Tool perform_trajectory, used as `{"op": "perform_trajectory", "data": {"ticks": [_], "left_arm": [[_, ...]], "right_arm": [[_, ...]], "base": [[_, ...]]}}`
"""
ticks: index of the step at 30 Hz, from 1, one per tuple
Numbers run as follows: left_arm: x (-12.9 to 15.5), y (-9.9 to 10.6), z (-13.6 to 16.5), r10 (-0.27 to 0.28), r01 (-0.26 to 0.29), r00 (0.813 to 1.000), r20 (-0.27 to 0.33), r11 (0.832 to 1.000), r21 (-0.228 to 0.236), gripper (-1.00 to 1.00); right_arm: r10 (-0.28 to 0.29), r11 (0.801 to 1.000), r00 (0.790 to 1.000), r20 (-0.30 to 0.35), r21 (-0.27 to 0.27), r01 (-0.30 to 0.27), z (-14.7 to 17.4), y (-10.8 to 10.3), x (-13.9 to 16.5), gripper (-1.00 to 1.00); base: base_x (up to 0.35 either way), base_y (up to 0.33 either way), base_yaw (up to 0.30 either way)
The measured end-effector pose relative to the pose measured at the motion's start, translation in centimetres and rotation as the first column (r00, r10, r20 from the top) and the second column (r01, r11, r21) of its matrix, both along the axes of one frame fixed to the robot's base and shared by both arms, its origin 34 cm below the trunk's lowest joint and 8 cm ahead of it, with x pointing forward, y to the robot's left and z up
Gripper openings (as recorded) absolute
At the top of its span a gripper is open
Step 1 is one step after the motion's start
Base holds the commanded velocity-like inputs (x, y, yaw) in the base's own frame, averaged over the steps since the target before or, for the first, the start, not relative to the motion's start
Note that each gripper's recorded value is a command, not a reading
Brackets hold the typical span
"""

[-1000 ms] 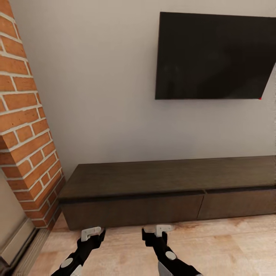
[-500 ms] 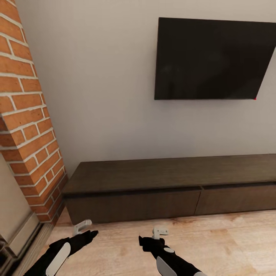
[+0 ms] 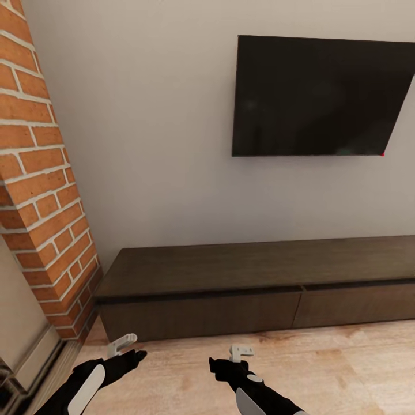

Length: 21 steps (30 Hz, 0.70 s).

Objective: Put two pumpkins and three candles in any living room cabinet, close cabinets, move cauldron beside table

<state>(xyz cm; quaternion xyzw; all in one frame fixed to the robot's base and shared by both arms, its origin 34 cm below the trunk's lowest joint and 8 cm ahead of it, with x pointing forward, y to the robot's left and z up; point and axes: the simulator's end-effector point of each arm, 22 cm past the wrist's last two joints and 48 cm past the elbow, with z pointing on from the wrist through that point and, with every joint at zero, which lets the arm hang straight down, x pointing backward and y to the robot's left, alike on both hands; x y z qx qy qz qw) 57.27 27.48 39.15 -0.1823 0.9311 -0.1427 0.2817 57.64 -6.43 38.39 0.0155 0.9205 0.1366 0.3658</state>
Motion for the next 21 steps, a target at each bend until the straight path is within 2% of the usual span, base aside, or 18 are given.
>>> {"op": "perform_trajectory", "data": {"ticks": [15, 21], "left_arm": [[0.6, 0.2, 3.2, -0.003, 0.003, 1.0, -0.005, 1.0, 0.006, 1.0], [0.9, 0.2, 4.4, -0.002, 0.002, 1.0, -0.004, 1.0, 0.007, 1.0]], "right_arm": [[-0.008, 1.0, 1.0, 0.0, -0.009, 0.008, 3.0, -0.4, 0.7, 1.0], [-0.008, 1.0, 1.0, -0.001, -0.009, 0.008, 4.3, -0.4, 0.9, 1.0]], "base": [[-0.043, 0.0, 0.0], [-0.239, 0.07, 0.073]]}}
